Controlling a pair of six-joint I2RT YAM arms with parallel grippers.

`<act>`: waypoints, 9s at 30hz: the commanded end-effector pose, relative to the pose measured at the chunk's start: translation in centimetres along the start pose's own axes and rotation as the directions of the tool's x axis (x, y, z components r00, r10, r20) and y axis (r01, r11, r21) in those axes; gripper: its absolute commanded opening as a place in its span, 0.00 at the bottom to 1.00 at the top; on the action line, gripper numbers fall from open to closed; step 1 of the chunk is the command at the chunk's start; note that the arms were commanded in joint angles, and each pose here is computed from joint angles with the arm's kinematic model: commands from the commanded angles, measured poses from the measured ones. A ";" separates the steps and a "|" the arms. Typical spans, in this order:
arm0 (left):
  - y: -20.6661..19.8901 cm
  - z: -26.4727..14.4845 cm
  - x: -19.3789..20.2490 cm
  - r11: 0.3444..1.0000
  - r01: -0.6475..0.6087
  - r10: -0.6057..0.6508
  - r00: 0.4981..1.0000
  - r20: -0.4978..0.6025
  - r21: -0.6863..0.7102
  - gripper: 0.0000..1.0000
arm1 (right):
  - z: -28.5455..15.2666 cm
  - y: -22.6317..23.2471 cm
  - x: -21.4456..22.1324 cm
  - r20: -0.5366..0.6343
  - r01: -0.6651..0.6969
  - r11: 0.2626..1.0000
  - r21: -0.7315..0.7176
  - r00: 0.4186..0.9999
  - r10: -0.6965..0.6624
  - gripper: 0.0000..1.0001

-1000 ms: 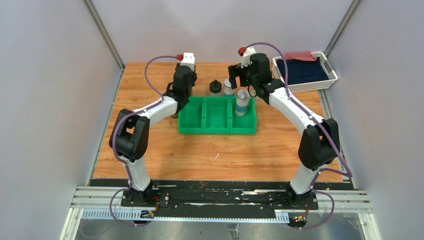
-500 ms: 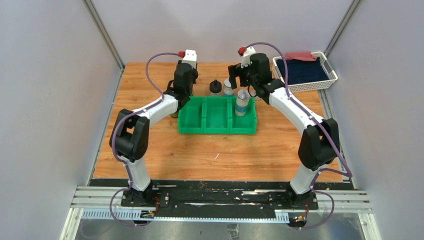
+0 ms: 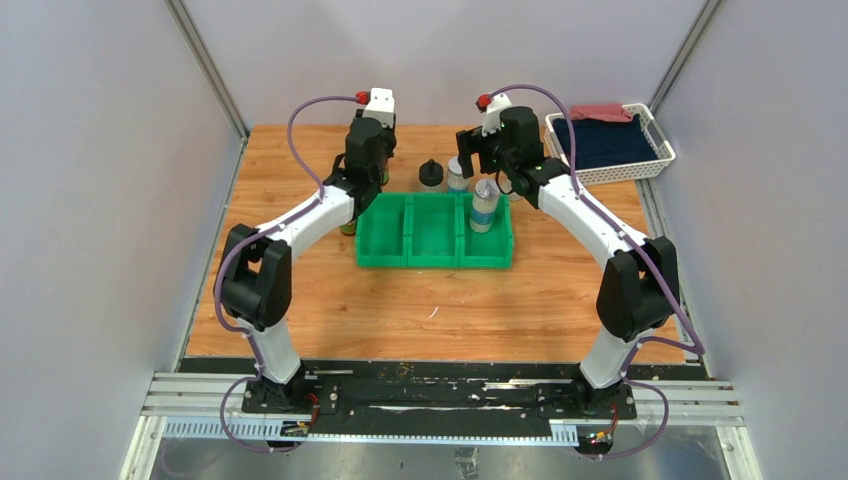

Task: Organize the condiment bottles
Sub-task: Pick up the bottle from the center of the board, then place the bottle in the storage box, then pick up the bottle from the center of the board.

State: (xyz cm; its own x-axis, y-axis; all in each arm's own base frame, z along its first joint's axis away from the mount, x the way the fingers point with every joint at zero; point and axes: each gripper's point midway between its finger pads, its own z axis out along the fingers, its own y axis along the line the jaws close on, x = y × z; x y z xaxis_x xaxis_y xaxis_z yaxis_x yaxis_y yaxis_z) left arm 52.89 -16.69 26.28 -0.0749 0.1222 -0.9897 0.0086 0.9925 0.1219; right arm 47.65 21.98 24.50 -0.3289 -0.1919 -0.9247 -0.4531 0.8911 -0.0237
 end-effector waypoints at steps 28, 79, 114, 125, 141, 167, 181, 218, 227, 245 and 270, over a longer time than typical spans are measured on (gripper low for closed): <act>1.3 -6.4 -11.2 0.996 0.085 -0.077 0.973 0.217 -0.026 0.00 | -3.7 -0.1 -3.8 0.103 -0.036 0.999 -0.013 0.994 0.037 0.94; -1.8 -10.4 -5.2 0.992 0.113 -0.119 0.986 0.119 0.052 0.00 | -5.9 0.5 -2.7 0.115 -0.062 0.998 -0.014 0.991 0.064 0.94; -3.3 -9.2 -0.5 0.994 0.079 -0.086 0.992 0.093 0.072 0.00 | -5.2 0.5 -1.8 0.100 -0.055 0.998 -0.011 0.993 0.056 0.94; -3.7 -8.4 0.4 0.995 0.055 -0.063 0.993 0.098 0.088 0.00 | -5.0 0.4 -1.5 0.094 -0.052 0.999 -0.006 0.994 0.052 0.94; -2.7 -7.8 2.3 0.996 0.063 -0.068 0.994 0.090 0.061 0.00 | -4.7 0.4 -1.1 0.085 -0.052 0.999 -0.009 0.995 0.052 0.94; -2.6 -7.3 3.2 0.994 0.089 -0.095 0.989 0.111 0.060 0.00 | -4.4 0.4 -1.1 0.073 -0.043 0.999 -0.006 0.996 0.043 0.94; -2.5 -7.1 3.8 0.994 0.090 -0.096 0.987 0.126 0.054 0.00 | -4.0 0.4 -0.8 0.061 -0.037 0.999 -0.004 0.997 0.037 0.94; -1.7 -6.5 5.5 1.000 0.025 -0.025 0.996 0.084 -0.009 0.03 | -3.5 0.6 0.0 0.045 -0.036 0.999 -0.005 0.998 0.036 0.94; -2.1 -6.3 5.7 0.999 0.033 -0.034 0.997 0.075 0.007 0.52 | -3.5 0.5 0.1 0.043 -0.032 0.999 -0.002 0.999 0.033 0.94; -1.7 -6.5 3.9 0.998 0.057 -0.056 0.994 0.093 -0.009 0.86 | -3.9 0.4 -0.6 0.058 -0.026 1.000 0.002 0.998 0.026 0.94; 5.5 -14.9 -1.5 0.948 0.285 -0.269 0.955 0.125 -0.137 0.92 | -4.7 1.3 -1.3 0.098 -0.056 0.997 -0.045 0.993 0.060 0.94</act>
State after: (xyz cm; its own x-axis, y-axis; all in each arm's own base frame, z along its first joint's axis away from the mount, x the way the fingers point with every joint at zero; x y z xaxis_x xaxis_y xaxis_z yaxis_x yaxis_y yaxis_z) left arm 39.32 -12.77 34.44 0.1464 -0.1536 -0.9772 -0.0742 0.9834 -0.1657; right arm 44.18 21.07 26.37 -0.2992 -0.1238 -0.9461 -0.4554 0.8899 0.0275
